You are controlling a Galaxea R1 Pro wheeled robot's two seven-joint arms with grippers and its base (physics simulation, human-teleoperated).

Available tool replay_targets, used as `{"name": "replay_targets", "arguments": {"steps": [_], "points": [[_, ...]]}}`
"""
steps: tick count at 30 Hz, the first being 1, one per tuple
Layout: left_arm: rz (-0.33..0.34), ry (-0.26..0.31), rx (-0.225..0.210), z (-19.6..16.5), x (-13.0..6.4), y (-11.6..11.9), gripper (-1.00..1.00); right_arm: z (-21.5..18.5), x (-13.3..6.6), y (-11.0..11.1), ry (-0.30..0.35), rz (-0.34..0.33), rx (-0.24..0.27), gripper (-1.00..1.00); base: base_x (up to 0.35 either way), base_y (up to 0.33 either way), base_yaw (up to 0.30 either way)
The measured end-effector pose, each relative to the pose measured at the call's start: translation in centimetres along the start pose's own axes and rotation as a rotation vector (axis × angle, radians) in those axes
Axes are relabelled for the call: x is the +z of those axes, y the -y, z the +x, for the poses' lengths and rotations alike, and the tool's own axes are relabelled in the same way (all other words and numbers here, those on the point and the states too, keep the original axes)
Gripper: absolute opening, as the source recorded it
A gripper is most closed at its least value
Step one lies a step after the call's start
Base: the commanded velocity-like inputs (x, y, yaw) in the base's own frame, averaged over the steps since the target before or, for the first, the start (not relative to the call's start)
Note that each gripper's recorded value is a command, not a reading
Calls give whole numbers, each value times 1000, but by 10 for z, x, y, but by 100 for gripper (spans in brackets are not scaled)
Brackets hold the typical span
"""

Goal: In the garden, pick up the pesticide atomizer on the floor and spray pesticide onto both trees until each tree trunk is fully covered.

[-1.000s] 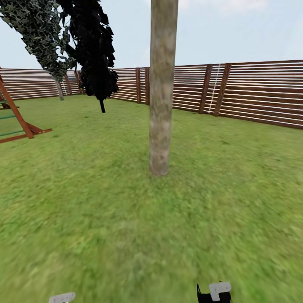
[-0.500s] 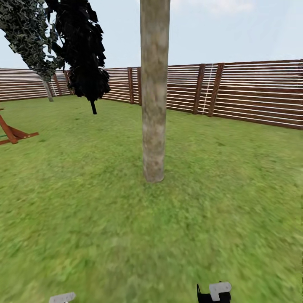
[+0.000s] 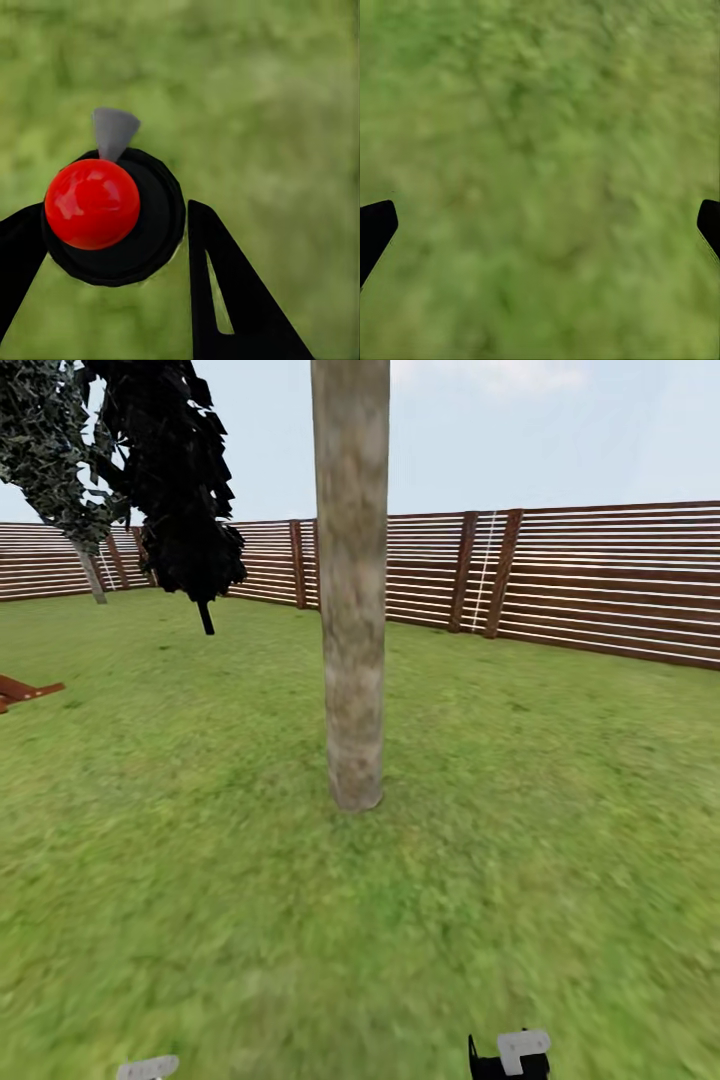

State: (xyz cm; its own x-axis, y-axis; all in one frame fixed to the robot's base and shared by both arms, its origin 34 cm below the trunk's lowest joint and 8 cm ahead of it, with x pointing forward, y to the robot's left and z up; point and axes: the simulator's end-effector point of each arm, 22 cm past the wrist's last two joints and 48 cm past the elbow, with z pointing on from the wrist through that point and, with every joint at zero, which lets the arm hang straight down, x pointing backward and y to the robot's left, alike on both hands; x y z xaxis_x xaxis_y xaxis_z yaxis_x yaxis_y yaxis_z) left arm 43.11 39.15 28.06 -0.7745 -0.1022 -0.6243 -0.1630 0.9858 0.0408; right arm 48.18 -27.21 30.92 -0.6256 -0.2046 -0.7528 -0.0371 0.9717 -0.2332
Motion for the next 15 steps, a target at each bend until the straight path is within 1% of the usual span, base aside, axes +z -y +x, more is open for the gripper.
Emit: {"name": "replay_targets", "arguments": {"steps": [2, 4, 6, 10, 15], "points": [[0, -1, -1, 1, 0, 0, -100, 0, 0, 1, -1, 5, 3, 100, 340, 0, -16], [-2, -5, -1, 5, -2, -1, -100, 1, 0, 5, -2, 12, 3, 100, 341, 0, -151], [-5, -7, 1, 6, -3, -4, -100, 1, 0, 5, -2, 12, 3, 100, 341, 0, -59], [-8, 2, 4, 2, -2, -6, -100, 0, 0, 0, 0, 0, 2, 100, 341, 0, -10], [-11, 8, 2, 0, -1, -6, -100, 0, 0, -2, 0, -4, 1, 100, 340, 0, -1]]}}
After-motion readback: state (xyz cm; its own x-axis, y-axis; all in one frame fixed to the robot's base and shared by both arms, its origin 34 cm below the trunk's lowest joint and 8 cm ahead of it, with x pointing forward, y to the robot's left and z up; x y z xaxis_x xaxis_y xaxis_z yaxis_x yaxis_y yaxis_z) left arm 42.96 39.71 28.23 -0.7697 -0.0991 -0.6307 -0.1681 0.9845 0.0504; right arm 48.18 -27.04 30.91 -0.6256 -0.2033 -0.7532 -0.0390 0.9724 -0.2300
